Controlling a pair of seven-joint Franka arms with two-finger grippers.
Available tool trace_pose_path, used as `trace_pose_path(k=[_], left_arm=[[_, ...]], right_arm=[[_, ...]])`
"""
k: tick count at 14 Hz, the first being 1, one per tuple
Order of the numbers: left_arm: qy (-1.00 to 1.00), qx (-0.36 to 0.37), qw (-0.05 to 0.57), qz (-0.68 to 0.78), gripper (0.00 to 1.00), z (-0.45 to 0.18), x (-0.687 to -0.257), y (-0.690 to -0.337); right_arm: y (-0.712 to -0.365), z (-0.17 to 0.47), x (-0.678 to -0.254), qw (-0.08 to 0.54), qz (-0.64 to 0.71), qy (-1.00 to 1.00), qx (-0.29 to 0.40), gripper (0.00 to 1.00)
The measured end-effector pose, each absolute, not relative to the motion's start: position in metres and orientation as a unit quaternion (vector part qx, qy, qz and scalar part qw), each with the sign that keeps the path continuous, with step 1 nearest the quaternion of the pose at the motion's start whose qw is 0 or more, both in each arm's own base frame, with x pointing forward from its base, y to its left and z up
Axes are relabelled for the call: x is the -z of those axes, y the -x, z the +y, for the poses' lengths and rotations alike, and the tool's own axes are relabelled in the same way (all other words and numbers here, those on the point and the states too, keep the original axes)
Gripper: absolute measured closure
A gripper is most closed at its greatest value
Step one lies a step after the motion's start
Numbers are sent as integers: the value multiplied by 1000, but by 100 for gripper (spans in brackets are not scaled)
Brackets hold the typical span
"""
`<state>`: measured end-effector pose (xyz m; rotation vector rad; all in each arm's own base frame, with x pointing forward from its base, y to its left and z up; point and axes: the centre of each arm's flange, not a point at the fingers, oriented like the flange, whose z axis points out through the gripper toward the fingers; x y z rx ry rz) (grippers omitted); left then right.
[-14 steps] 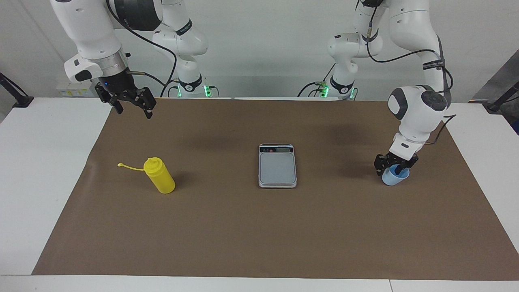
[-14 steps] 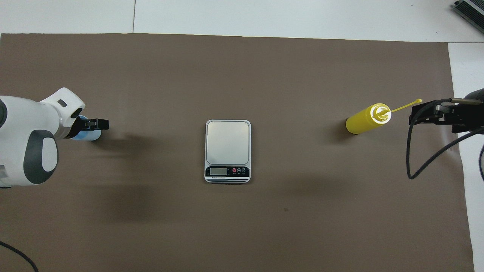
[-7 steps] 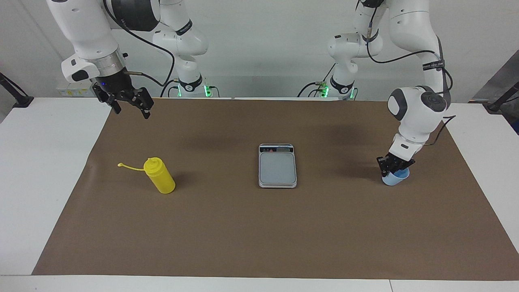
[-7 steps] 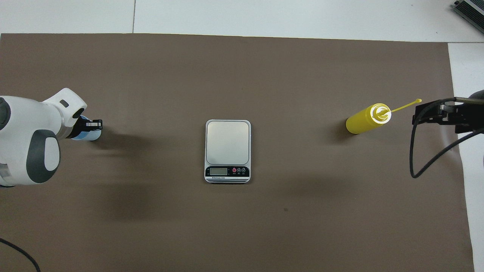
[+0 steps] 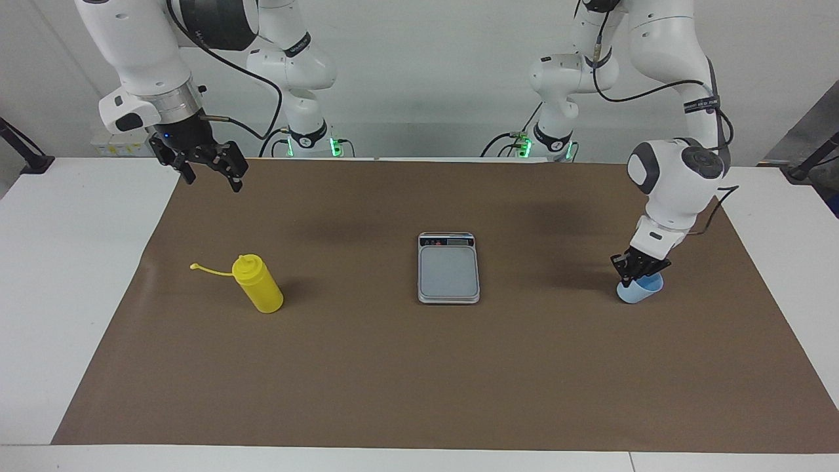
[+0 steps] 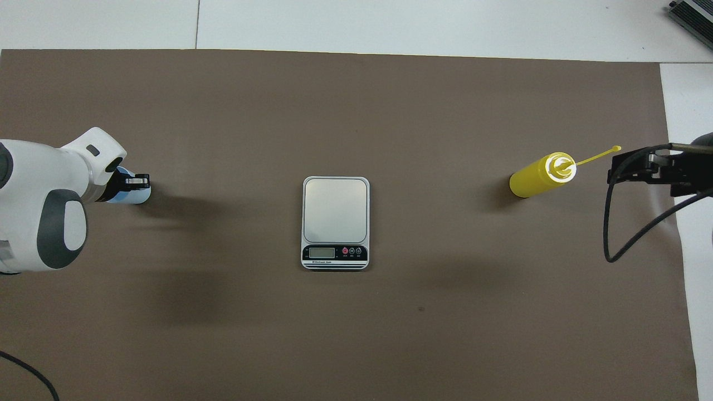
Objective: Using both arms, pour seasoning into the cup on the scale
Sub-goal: 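Carry the blue cup with the left gripper onto the scale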
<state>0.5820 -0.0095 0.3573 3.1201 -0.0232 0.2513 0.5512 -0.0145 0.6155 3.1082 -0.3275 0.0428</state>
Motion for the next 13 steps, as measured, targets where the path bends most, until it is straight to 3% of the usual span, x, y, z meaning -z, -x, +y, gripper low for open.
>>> trace_pose_path(k=[13], left_arm=[[-993, -74, 39, 89, 94, -182, -384, -569]], right_arm=[[-551, -15, -615, 8, -105, -994, -13, 0]])
